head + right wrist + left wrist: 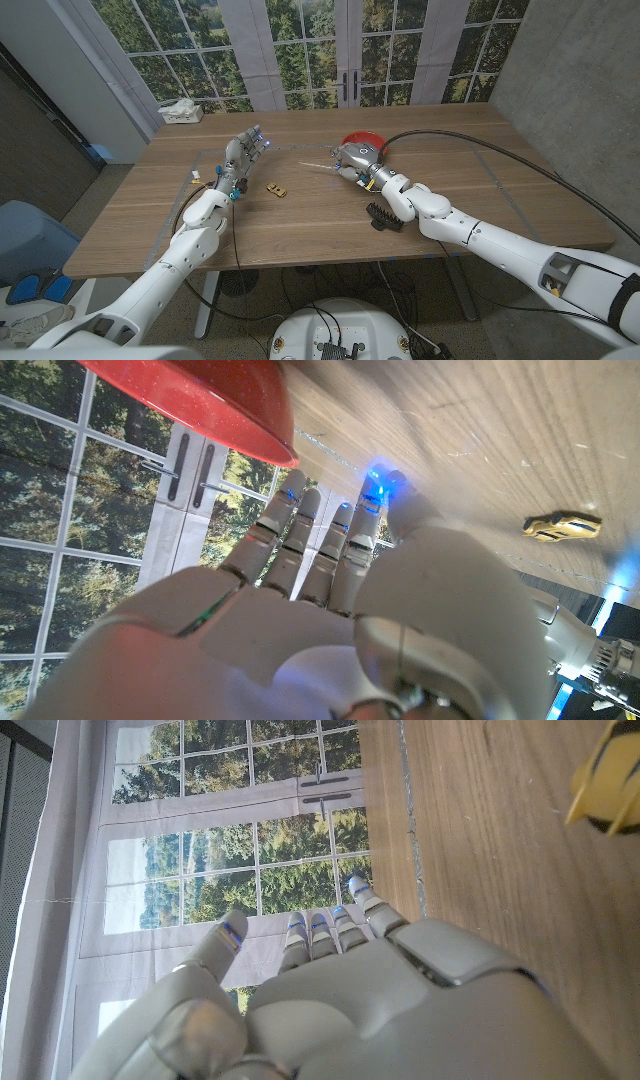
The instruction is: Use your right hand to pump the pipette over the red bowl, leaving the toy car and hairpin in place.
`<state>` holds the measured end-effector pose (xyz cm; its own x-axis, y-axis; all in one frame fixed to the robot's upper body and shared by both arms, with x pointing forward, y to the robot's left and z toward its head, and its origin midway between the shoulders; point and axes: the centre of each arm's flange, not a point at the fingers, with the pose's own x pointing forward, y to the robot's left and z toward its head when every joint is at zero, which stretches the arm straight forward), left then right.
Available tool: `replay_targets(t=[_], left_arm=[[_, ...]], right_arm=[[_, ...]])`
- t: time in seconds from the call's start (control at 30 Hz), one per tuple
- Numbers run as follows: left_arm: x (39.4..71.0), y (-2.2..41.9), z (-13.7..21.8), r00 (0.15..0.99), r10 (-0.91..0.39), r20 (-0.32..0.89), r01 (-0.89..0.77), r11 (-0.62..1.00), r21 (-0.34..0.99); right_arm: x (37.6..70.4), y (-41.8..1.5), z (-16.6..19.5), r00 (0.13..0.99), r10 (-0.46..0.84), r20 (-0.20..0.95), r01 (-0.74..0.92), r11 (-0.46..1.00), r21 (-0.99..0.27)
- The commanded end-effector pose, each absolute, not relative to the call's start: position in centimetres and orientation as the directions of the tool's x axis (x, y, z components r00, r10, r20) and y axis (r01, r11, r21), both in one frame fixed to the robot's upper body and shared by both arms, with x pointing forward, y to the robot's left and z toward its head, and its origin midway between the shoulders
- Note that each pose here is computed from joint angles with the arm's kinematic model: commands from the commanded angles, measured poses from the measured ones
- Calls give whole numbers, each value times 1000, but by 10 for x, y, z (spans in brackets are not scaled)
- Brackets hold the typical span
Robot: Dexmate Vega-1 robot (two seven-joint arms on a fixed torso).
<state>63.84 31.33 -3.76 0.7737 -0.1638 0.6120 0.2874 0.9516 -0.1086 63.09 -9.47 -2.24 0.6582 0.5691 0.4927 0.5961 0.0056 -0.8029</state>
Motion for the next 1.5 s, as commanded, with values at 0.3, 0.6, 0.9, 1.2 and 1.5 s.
replay_targets(t=[0.3, 0.6, 0.9, 1.2, 1.5], left_arm=[[616, 319, 0, 828, -162, 536, 6, 960, 280], [607, 314, 19, 839, -186, 512, -55, 906, 419], [606, 302, 38, 837, -241, 491, -77, 837, 542], [600, 288, 59, 827, -288, 484, -121, 748, 652], [595, 279, 71, 820, -326, 469, -131, 692, 710]], right_arm=[[611, -87, -4, 698, 504, 509, 608, -40, -793], [602, -82, 5, 724, 464, 510, 598, -55, -799], [594, -81, 9, 719, 442, 536, 616, -48, -786], [583, -76, 16, 713, 432, 553, 632, -52, -774], [576, -70, 23, 710, 426, 561, 637, -48, -770]])
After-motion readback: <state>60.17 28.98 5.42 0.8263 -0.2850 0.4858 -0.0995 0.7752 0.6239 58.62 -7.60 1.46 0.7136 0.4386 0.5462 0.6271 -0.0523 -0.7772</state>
